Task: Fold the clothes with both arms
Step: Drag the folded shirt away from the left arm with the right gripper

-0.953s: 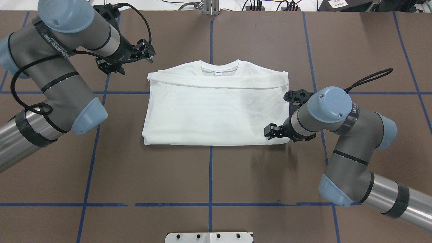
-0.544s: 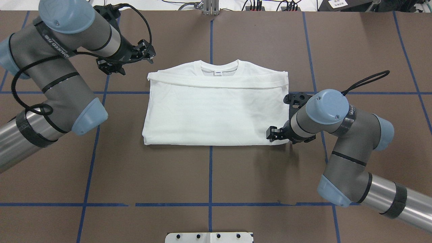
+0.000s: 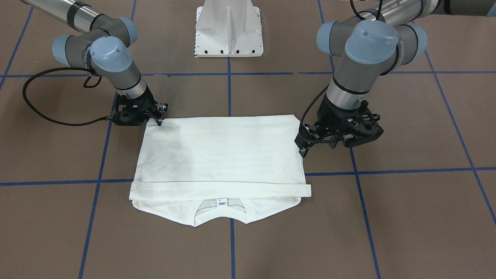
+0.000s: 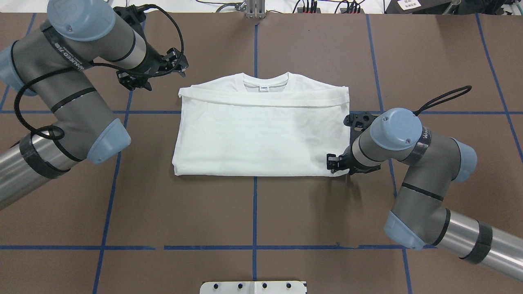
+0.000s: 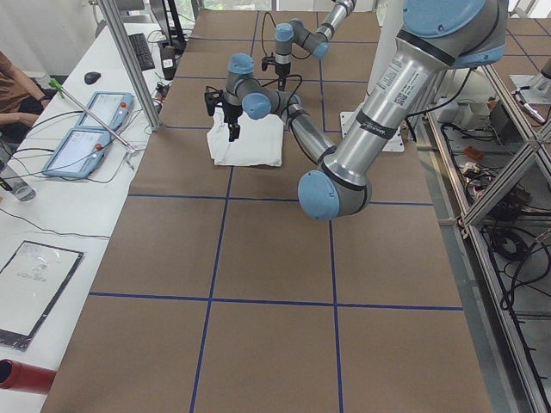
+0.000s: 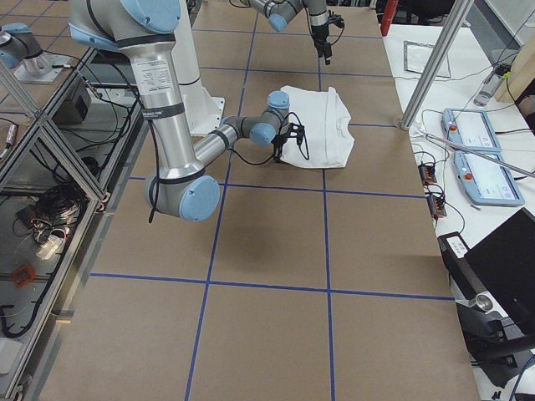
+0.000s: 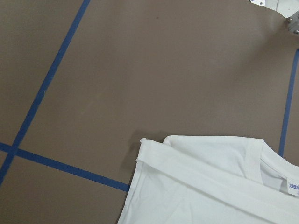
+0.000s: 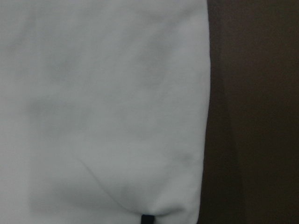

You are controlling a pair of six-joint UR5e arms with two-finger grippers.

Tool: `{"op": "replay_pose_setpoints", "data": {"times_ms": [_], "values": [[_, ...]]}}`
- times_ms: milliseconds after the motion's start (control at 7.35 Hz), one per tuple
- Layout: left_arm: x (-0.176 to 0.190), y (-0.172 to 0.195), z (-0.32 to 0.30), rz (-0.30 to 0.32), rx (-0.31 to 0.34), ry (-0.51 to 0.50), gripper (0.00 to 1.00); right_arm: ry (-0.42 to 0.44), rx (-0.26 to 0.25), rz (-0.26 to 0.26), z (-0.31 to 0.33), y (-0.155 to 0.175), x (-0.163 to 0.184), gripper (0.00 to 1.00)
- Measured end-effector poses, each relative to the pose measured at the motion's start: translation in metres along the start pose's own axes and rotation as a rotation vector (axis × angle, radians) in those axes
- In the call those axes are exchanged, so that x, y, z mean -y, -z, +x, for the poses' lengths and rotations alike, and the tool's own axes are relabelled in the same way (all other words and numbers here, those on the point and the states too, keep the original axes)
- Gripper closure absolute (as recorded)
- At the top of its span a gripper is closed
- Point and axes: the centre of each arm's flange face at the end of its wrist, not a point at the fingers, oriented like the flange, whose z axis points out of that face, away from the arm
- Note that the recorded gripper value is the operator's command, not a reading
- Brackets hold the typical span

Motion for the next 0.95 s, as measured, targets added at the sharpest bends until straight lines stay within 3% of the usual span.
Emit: {"op": "replay_pose_setpoints", "data": {"times_ms": [544,953], "values": [[-0.002,0.001,0.002,0.002,-0.005,0.017,0.03,-0.027,-0.034,-0.003,0.058,0.015,0.009,1.00],[-0.007,0.003,0.006,0.004,-0.012,0.030,0.02,-0.028,-0.050,-0.044,0.127,0.053,-0.038,1.00]]}}
